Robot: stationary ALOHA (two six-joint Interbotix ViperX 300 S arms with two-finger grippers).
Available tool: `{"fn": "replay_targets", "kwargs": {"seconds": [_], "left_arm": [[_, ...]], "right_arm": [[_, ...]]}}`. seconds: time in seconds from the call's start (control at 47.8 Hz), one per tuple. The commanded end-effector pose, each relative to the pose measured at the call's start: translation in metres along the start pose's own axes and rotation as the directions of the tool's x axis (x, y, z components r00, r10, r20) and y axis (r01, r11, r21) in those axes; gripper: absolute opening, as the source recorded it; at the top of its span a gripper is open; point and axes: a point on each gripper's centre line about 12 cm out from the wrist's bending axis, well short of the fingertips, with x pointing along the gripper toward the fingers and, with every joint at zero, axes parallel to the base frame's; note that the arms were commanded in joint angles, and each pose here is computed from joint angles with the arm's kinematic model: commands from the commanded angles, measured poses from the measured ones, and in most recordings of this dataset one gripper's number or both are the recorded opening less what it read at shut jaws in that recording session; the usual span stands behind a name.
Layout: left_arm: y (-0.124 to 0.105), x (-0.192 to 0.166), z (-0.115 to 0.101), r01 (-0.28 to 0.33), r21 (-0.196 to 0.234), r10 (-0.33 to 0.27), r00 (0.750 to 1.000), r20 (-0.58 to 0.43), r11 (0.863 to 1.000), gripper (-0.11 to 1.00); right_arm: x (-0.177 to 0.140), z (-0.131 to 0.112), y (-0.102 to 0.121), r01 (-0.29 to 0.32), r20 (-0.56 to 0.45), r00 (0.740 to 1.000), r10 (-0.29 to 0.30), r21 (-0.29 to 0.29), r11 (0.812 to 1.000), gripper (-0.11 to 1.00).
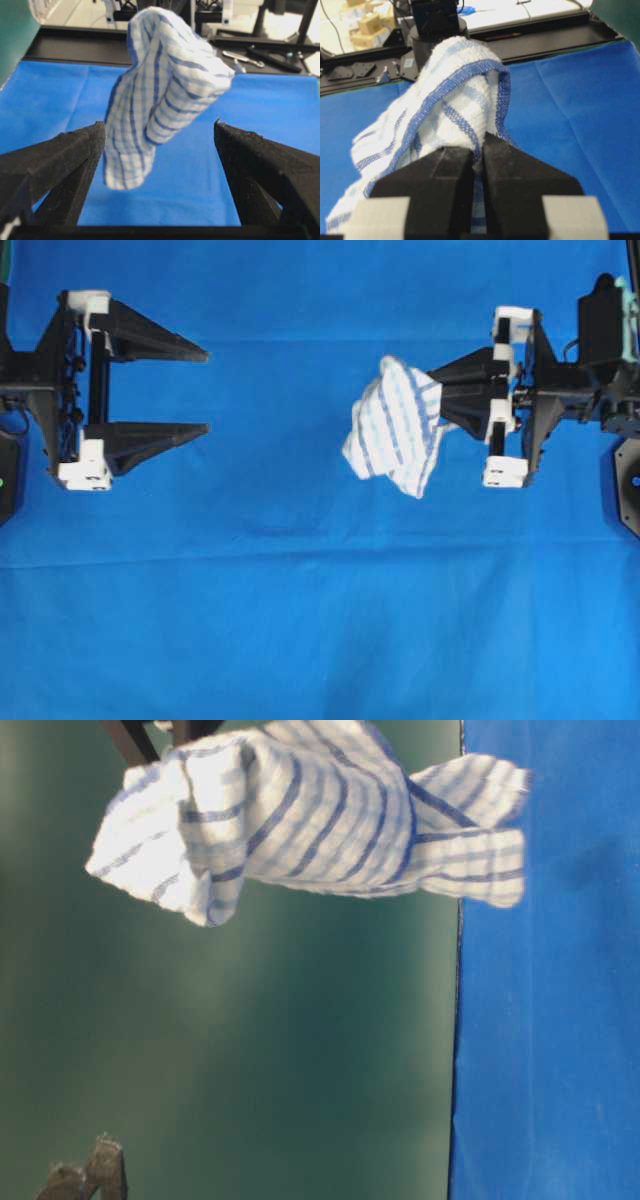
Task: Hand over the towel.
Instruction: 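Lower the towel with the right gripper onto the table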
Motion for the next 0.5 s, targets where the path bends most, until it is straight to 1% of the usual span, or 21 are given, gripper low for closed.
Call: {"fn": "replay_targets", "kwargs": {"seconds": [0.0, 0.146, 0.251, 0.376, 0.418, 0.481], "left_arm": [[0.0, -0.001, 0.006, -0.002, 0.0, 0.002, 1.0, 0.022, 1.0, 0.92], [0.0, -0.002, 0.004, -0.002, 0.0, 0.002, 1.0, 0.014, 1.0, 0.92], [0.0, -0.002, 0.004, -0.001, 0.0, 0.001, 1.0, 0.011, 1.0, 0.92], [0.0, -0.001, 0.003, -0.002, -0.001, 0.002, 1.0, 0.008, 1.0, 0.92], [0.0, -0.001, 0.003, -0.002, -0.001, 0.002, 1.0, 0.009, 1.0, 0.92], [0.0, -0.001, 0.003, -0.002, 0.0, 0.002, 1.0, 0.006, 1.0, 0.92]], "right_arm": [[0.0, 0.008, 0.001, -0.001, 0.023, 1.0, 0.001, 0.007, 1.0, 0.04], [0.004, 0.008, 0.0, 0.002, 0.022, 1.0, -0.003, 0.007, 1.0, 0.04], [0.01, 0.005, -0.007, 0.027, -0.006, 1.0, -0.027, 0.006, 1.0, 0.04], [0.025, -0.005, -0.022, 0.077, -0.111, 0.991, -0.076, 0.009, 0.997, 0.04], [0.035, -0.013, -0.028, 0.097, -0.173, 0.98, -0.094, 0.009, 0.995, 0.04], [0.049, -0.022, -0.032, 0.105, -0.251, 0.962, -0.104, -0.007, 0.994, 0.04]]}}
